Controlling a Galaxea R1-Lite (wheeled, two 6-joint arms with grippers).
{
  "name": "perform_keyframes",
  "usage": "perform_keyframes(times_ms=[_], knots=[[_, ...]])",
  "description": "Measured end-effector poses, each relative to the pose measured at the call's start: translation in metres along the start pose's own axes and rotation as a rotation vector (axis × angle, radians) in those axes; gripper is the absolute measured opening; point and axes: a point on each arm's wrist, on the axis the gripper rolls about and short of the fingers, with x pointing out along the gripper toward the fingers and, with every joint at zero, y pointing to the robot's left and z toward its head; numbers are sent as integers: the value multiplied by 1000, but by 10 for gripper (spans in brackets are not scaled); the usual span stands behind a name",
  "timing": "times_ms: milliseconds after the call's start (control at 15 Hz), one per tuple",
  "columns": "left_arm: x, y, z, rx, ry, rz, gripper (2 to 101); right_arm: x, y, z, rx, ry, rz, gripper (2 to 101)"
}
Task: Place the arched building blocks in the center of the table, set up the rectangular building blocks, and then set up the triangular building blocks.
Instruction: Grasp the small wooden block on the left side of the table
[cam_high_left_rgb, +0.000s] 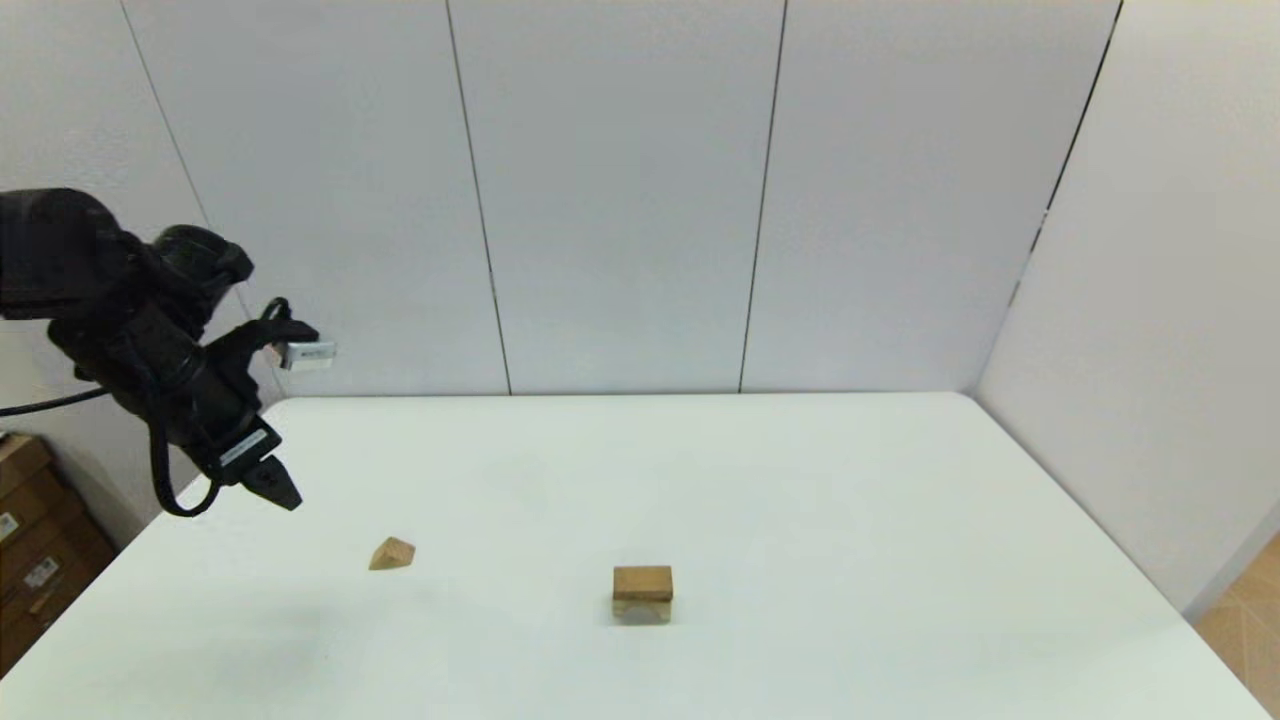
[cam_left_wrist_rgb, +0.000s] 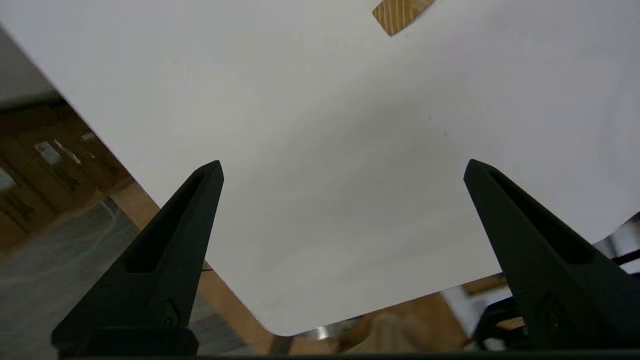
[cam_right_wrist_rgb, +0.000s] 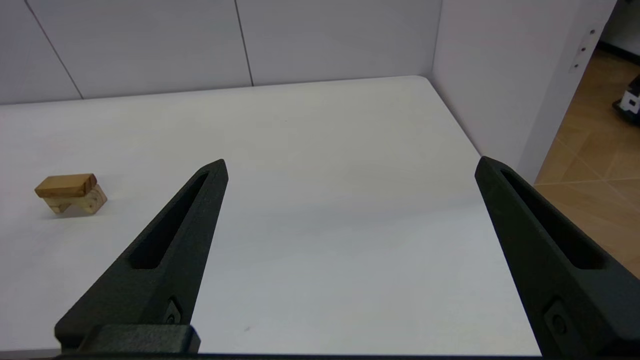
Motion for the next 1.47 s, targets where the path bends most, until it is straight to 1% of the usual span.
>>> perform_keyframes(times_ms=[133, 333, 467, 600, 800, 1000, 1200, 1467], knots=[[22, 9, 13, 129, 38, -34, 978, 0, 0, 0, 0, 0, 0, 977], [58, 16, 29, 357, 72, -80, 978, 0, 0, 0, 0, 0, 0, 979], [80, 17, 36, 515, 90, -113, 978, 0, 0, 0, 0, 0, 0, 979], [98, 12, 45, 623, 109, -151, 978, 0, 0, 0, 0, 0, 0, 980], [117, 3, 53, 661, 139, -183, 978, 0, 0, 0, 0, 0, 0, 980], [129, -2, 57, 680, 178, -186, 978, 0, 0, 0, 0, 0, 0, 980], [139, -2, 58, 685, 213, -175, 978, 0, 0, 0, 0, 0, 0, 980], [149, -4, 61, 687, 221, -191, 978, 0, 0, 0, 0, 0, 0, 980]])
